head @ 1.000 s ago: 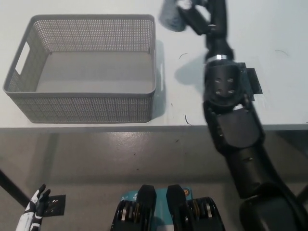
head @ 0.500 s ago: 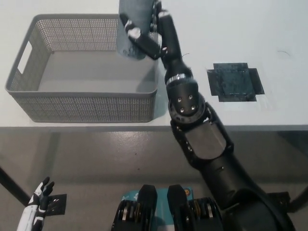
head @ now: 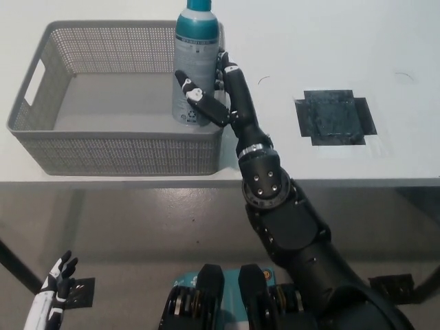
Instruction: Use the right hand to pick up an air purifying spray and put it inside a container
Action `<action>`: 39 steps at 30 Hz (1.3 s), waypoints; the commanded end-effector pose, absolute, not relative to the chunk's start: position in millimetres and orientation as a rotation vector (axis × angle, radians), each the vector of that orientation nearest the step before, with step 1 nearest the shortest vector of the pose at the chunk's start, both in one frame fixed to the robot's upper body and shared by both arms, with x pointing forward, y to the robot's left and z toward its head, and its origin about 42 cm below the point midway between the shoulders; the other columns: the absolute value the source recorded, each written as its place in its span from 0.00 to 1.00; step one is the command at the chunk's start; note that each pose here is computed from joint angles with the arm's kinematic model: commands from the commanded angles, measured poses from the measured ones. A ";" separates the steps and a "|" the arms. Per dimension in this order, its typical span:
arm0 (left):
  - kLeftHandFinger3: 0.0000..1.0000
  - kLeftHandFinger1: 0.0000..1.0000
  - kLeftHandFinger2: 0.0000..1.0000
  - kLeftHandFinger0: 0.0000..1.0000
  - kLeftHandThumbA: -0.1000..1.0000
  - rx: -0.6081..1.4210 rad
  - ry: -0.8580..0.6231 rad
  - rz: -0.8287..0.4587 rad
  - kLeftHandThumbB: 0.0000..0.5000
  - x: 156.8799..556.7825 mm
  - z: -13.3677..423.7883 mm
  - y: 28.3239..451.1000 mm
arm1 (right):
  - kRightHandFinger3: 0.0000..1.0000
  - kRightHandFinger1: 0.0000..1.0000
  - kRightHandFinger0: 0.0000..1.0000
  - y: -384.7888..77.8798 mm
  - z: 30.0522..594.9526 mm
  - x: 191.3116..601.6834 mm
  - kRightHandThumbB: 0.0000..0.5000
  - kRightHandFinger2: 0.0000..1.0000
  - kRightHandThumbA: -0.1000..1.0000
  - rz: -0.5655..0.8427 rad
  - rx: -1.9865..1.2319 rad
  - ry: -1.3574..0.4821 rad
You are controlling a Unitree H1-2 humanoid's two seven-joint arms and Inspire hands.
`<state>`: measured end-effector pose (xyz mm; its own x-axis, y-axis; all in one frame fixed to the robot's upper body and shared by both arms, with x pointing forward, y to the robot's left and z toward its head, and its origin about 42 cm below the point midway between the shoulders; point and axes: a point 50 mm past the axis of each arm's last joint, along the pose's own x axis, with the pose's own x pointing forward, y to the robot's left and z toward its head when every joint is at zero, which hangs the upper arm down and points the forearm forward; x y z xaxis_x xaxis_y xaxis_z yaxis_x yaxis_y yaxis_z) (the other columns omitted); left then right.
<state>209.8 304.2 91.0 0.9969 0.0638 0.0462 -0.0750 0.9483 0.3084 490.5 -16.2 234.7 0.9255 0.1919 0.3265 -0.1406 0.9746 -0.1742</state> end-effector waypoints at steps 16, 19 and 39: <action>1.00 1.00 1.00 1.00 1.00 0.332 -0.067 0.058 0.47 208.1 99.9 304.5 | 1.00 1.00 1.00 -18.1 235.6 485.2 1.00 1.00 0.50 0.296 0.042 -0.368; 1.00 1.00 1.00 1.00 1.00 0.330 -0.063 0.065 0.44 208.0 99.8 303.8 | 1.00 1.00 1.00 -20.7 241.8 485.7 1.00 1.00 0.49 0.309 0.048 -0.392; 1.00 1.00 1.00 1.00 1.00 0.334 -0.058 0.052 0.45 210.9 98.3 302.8 | 1.00 1.00 1.00 -101.5 348.2 481.3 1.00 1.00 0.57 0.268 -0.004 -0.641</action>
<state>210.0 300.2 91.5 0.9979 0.0507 0.0413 -0.0610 0.9491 0.3091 481.7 -82.8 285.8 0.8295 0.2474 0.5007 -0.2352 0.9679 -0.0885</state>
